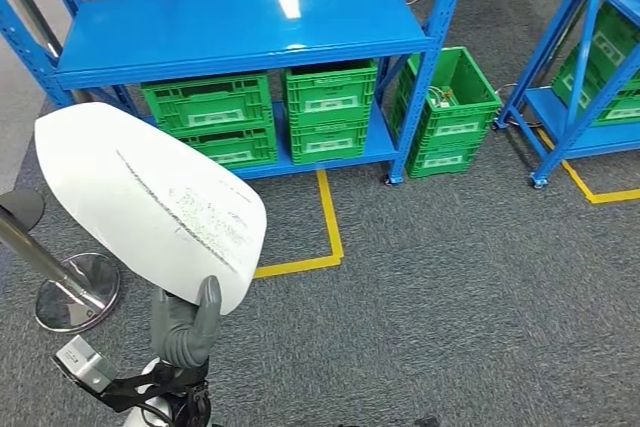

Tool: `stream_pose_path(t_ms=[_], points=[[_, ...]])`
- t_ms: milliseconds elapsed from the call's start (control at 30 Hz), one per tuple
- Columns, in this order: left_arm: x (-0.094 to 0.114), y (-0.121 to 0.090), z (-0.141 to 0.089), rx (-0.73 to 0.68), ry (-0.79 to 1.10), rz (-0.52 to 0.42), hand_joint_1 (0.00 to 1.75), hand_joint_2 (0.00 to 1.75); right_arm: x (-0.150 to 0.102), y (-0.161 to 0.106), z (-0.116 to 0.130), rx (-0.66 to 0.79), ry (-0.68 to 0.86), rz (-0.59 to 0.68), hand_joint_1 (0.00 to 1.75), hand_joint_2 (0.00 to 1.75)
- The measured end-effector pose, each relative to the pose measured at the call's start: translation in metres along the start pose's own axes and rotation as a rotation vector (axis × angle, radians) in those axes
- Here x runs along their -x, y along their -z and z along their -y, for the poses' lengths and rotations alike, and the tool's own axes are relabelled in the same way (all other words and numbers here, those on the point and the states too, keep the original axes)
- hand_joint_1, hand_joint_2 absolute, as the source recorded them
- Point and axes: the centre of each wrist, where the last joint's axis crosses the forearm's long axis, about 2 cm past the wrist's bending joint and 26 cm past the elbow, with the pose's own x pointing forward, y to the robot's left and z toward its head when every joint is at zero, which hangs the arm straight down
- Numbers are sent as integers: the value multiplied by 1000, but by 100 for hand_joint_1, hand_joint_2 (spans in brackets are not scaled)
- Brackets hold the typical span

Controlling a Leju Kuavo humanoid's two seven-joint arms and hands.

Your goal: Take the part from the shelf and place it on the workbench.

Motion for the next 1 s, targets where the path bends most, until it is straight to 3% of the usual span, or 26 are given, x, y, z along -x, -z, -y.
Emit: stream_pose_path(t_ms=[1000], points=[[-1,0,0,-1,2,4,175,175,1,0,1,-9,3,-3,0,175]])
